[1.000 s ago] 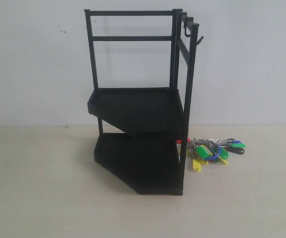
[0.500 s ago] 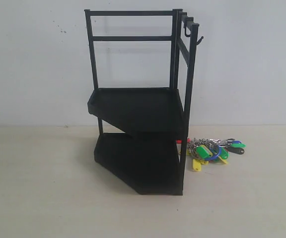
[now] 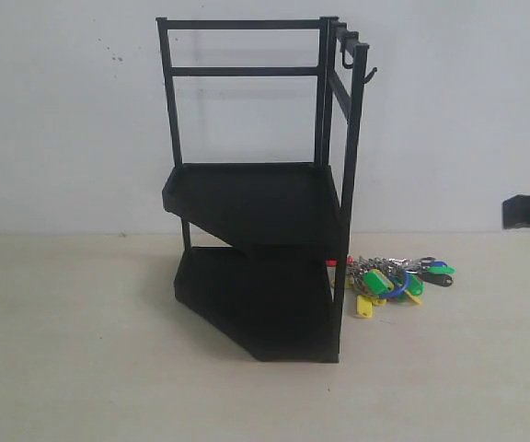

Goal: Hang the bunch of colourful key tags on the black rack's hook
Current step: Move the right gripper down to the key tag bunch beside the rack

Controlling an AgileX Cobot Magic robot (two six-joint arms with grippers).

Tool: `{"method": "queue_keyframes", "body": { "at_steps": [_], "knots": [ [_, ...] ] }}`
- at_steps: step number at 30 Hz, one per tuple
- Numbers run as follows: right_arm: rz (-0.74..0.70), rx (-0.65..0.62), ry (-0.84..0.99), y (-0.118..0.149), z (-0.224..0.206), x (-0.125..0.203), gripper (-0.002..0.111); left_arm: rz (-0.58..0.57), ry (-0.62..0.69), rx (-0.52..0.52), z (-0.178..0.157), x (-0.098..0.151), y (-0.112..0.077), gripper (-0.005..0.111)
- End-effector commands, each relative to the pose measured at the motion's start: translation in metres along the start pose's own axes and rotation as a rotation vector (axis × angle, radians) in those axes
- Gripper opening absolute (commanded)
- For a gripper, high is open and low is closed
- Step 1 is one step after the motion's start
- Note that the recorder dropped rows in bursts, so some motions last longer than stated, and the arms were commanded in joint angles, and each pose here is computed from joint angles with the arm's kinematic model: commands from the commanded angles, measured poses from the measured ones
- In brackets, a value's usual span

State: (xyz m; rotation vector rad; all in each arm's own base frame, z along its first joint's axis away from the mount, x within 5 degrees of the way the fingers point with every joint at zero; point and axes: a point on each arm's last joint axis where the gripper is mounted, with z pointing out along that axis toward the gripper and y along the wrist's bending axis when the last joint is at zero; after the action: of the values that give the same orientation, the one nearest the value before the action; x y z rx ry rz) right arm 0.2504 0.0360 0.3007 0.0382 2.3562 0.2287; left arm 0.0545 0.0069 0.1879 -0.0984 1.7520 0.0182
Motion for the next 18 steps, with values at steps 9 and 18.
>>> {"method": "queue_keyframes", "body": {
  "at_steps": [9,18],
  "knots": [
    [0.128,-0.178,0.221,0.006,0.106,-0.009,0.000,0.001,-0.005,0.004,0.000,-0.001,0.000,0.004],
    [0.429,-0.362,0.233,-0.029,0.155,-0.009,0.000,0.001,-0.005,0.004,0.000,-0.001,0.000,0.004]
  ]
}}
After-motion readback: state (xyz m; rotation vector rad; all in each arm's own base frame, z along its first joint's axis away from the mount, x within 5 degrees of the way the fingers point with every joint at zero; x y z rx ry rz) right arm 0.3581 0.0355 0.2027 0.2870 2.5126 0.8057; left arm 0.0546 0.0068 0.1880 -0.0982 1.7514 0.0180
